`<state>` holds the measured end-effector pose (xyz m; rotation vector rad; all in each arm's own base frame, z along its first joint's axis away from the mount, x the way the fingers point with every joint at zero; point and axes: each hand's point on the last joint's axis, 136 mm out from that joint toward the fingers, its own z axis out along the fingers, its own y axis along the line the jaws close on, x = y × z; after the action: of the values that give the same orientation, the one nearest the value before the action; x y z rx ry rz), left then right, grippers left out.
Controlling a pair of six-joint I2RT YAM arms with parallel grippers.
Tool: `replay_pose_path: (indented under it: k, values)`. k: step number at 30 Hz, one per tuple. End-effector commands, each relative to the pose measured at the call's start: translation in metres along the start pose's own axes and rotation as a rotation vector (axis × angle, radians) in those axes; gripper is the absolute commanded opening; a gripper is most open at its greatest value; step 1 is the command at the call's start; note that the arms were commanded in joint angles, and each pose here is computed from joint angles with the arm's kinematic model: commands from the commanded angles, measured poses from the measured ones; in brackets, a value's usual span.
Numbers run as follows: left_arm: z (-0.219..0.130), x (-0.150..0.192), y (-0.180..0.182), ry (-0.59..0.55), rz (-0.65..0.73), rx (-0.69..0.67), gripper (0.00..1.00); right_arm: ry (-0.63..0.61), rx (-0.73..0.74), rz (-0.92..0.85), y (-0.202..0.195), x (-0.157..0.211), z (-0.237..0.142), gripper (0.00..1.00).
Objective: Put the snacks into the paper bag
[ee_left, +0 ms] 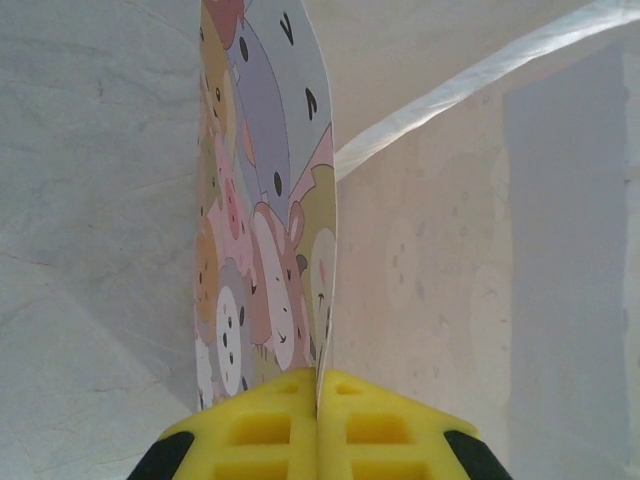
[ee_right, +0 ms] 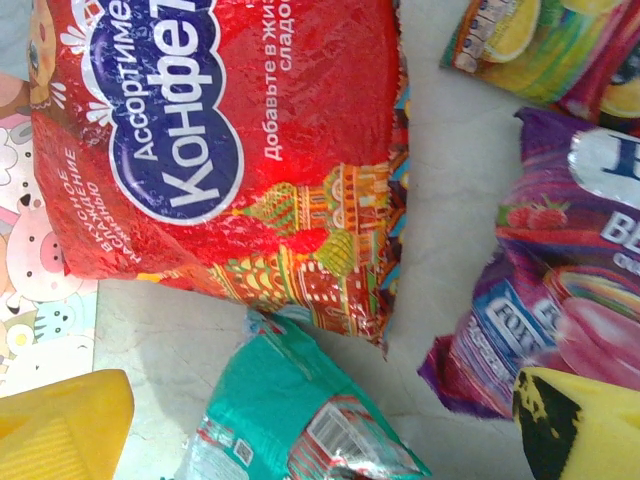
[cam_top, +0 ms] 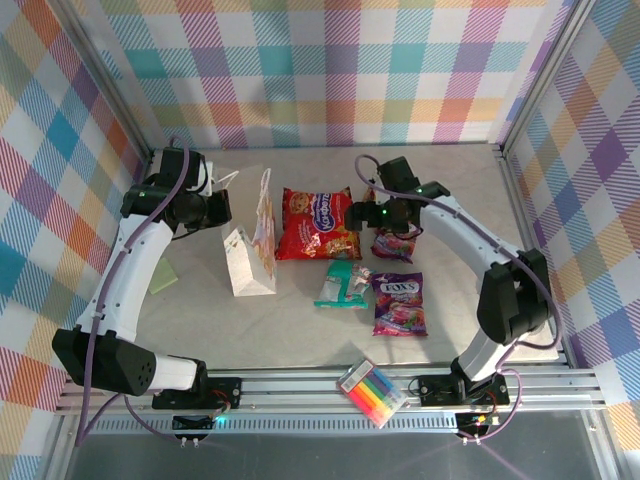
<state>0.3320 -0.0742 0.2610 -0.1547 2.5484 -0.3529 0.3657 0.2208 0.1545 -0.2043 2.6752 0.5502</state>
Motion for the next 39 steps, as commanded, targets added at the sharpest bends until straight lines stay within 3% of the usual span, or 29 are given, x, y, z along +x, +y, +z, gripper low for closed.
replay_pose_path:
  k: [1, 6, 13, 21, 39]
  values:
    - [-0.006, 0.004, -0.002, 0.013, 0.002, 0.032, 0.04, -0.008, -0.059, -0.014, 0.016, -0.013, 0.007, 0.97]
    - [-0.002, 0.008, -0.002, 0.02, -0.002, 0.042, 0.04, -0.004, -0.076, -0.046, 0.02, -0.028, 0.027, 0.98]
    - [0.005, 0.012, 0.0, 0.047, -0.002, 0.034, 0.05, 0.019, -0.209, -0.062, 0.036, -0.043, 0.049, 0.99]
    - [0.003, 0.011, 0.0, 0.043, 0.006, 0.031, 0.06, 0.067, -0.183, 0.025, 0.009, -0.047, 0.076, 0.99]
    - [0.002, 0.011, -0.001, 0.04, 0.004, 0.036, 0.1, 0.169, -0.186, 0.068, -0.006, -0.031, 0.113, 0.99]
